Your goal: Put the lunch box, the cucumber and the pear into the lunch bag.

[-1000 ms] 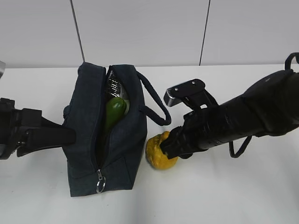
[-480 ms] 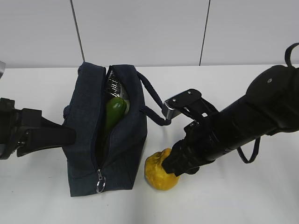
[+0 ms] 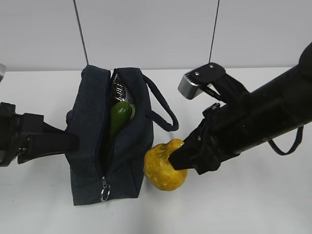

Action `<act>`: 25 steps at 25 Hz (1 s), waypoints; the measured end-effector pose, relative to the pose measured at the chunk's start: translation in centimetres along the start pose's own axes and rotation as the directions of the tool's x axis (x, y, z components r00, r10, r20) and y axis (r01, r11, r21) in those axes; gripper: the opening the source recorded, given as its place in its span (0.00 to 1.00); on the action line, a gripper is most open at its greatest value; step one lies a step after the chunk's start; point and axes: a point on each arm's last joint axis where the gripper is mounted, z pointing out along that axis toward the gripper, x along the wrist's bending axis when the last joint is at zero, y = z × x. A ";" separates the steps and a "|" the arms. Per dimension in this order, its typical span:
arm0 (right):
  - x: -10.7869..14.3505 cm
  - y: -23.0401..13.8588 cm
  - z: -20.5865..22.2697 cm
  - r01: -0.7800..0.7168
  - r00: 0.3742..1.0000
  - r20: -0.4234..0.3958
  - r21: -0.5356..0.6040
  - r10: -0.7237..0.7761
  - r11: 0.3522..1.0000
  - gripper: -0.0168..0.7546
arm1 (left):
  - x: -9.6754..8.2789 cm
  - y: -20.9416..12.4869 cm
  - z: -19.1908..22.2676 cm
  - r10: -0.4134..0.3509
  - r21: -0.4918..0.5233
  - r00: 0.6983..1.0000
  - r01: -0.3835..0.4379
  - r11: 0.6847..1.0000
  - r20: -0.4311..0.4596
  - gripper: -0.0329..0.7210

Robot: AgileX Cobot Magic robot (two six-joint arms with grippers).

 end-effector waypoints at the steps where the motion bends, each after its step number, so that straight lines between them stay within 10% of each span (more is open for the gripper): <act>1: 0.4 0.1 -0.5 0.009 1.000 -0.008 -0.004 -0.009 1.000 0.37 | 0.0 0.0 0.0 0.000 0.000 1.000 0.000 1.000 0.000 0.02; 25: 2.3 5.8 -6.2 0.009 1.000 0.016 -0.520 0.000 0.854 0.37 | 0.0 0.0 0.0 0.000 -0.001 1.000 0.000 1.000 -0.002 0.02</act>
